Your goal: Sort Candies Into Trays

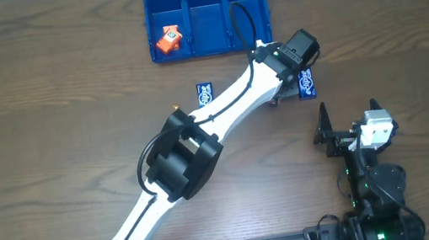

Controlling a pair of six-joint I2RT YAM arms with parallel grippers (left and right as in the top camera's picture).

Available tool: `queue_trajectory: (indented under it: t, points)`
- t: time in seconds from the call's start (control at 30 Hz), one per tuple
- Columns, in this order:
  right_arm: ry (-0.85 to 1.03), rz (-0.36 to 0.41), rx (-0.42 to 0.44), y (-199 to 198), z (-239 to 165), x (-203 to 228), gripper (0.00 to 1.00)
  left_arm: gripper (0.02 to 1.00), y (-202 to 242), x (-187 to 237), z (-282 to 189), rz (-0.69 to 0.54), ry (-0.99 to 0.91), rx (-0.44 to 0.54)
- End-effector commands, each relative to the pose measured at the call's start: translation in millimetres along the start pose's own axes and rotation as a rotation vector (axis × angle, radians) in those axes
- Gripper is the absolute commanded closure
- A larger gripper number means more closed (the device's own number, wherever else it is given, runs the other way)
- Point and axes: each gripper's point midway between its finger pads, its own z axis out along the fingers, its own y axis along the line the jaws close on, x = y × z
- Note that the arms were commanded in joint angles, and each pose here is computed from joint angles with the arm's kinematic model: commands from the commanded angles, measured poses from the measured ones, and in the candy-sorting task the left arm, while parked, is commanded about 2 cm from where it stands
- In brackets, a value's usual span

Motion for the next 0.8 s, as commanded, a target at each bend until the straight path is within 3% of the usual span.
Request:
queue_trajectory:
  t: [0.03,0.17,0.27,0.33,0.43,0.6,0.8]
  points:
    - [-0.001,-0.011,0.003,-1.1,-0.3,0.2,0.003,0.711,7.2,2.2,17.0,-0.005,0.012,-0.031]
    - [-0.001,-0.011,0.004,-1.2,-0.3,0.3,0.001,0.715,0.0,-19.5,-14.2,-0.004,-0.073,-0.005]
    - [-0.001,-0.011,0.004,-1.2,-0.3,0.2,0.001,0.706,10.3,-71.4,-95.5,0.007,-0.275,0.011]
    - [-0.001,-0.011,0.003,-1.1,-0.3,0.3,0.001,0.706,41.7,-116.6,-161.2,-0.001,-0.415,0.009]
    - [-0.001,-0.011,0.004,-1.2,-0.3,0.3,0.001,0.711,96.5,-161.7,-209.9,-0.018,-0.506,-0.015]
    - [-0.001,-0.011,0.003,-1.1,-0.3,0.3,0.001,0.711,176.2,-201.9,-190.6,-0.071,-0.440,-0.035]
    - [-0.001,-0.011,0.004,-1.2,-0.3,0.3,0.003,0.706,205.9,-207.9,-118.9,-0.049,-0.306,-0.045]
